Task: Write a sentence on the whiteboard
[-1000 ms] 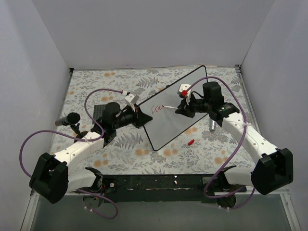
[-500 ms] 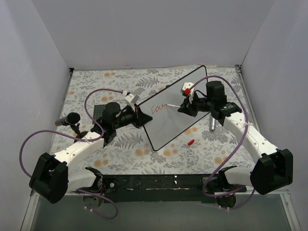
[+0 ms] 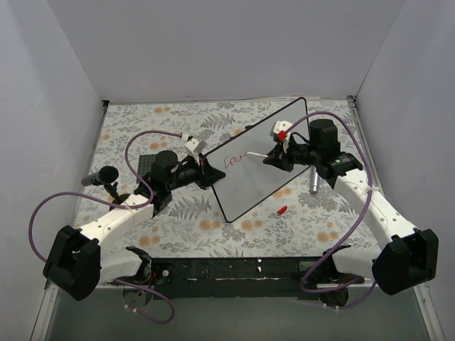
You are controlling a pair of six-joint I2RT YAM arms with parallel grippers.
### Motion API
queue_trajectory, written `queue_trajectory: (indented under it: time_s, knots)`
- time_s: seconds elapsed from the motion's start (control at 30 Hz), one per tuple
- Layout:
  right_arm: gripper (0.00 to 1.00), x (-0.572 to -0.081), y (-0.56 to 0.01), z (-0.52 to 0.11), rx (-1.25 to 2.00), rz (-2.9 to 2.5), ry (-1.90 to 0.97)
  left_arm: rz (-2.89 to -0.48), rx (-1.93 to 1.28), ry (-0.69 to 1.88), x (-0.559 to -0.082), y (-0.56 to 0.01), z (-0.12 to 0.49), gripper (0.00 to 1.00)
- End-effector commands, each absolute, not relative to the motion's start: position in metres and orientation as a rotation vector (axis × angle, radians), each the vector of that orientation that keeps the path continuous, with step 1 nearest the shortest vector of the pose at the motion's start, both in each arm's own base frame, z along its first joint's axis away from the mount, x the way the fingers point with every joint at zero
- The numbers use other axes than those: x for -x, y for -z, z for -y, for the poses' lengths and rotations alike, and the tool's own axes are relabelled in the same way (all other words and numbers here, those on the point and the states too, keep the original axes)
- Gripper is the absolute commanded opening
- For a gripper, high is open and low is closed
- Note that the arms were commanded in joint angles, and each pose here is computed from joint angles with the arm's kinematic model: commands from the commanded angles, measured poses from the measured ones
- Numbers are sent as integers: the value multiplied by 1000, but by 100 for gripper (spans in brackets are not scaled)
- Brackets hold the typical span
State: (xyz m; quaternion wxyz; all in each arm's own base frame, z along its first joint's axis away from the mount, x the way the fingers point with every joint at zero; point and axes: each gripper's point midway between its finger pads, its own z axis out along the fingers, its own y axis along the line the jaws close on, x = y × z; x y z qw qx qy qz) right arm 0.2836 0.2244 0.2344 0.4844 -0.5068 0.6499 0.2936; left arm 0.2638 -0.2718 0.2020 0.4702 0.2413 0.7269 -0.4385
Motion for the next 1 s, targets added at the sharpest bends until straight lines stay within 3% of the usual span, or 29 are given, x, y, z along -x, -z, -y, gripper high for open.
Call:
queue_trajectory:
  time_s: [0.0, 0.97]
  knots:
    - [1, -292, -254, -226, 1225, -1518, -686, -1715, -673, 1061, -261, -218, 274, 0]
    - [1, -290, -247, -224, 1267, -1487, -673, -1718, -681, 1071, -258, -216, 274, 0]
